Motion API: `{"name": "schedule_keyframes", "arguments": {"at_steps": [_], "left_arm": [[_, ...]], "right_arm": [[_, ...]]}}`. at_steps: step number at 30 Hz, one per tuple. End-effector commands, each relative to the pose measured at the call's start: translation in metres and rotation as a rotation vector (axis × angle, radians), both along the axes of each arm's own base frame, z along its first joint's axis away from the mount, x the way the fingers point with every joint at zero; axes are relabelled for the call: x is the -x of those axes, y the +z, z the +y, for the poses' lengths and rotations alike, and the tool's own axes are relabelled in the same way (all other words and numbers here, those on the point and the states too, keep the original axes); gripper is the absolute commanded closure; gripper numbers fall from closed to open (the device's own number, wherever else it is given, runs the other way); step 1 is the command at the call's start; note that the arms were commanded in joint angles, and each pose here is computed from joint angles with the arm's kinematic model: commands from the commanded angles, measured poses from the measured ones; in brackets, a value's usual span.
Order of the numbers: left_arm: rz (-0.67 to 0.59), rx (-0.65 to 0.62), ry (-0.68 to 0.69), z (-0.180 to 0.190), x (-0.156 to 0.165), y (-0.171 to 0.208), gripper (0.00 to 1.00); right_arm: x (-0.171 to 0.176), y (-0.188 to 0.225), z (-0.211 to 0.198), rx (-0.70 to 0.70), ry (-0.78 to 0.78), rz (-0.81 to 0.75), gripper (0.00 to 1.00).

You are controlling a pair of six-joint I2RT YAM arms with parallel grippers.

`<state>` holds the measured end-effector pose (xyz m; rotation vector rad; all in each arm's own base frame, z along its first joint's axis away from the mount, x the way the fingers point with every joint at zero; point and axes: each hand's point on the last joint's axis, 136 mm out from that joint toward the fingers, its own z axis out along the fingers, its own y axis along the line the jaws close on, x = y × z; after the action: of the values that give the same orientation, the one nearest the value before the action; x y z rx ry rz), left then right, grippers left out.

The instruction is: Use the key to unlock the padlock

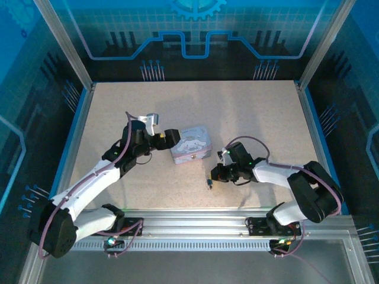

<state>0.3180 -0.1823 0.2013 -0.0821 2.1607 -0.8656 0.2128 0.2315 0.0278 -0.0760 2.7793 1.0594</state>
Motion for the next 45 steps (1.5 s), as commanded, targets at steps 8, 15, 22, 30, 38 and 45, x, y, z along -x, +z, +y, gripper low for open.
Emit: {"name": "schedule_keyframes", "arguments": {"at_steps": [8,15,22,30,38,45], "left_arm": [[0.002,-0.064,0.031,0.021,0.006,-0.003,0.01],[-0.021,-0.086,0.053,0.031,0.005,0.006,0.01],[-0.038,-0.142,0.157,0.063,0.001,0.013,0.01],[-0.061,-0.272,0.382,0.135,-0.007,0.003,0.01],[-0.077,-0.481,0.618,0.200,-0.004,-0.040,0.01],[-0.262,-0.527,0.681,0.214,-0.004,-0.065,0.01]], "right_arm": [[-0.018,0.010,-0.027,0.052,-0.073,-0.079,0.80],[-0.028,0.035,-0.062,0.102,-0.138,-0.148,0.71],[-0.052,0.084,-0.102,0.208,-0.198,-0.325,0.60],[-0.090,0.128,-0.176,0.386,-0.382,-0.520,0.29],[-0.117,0.108,-0.241,0.577,-0.512,-0.613,0.00],[-0.149,0.096,-0.246,0.602,-0.520,-0.751,0.00]]}}
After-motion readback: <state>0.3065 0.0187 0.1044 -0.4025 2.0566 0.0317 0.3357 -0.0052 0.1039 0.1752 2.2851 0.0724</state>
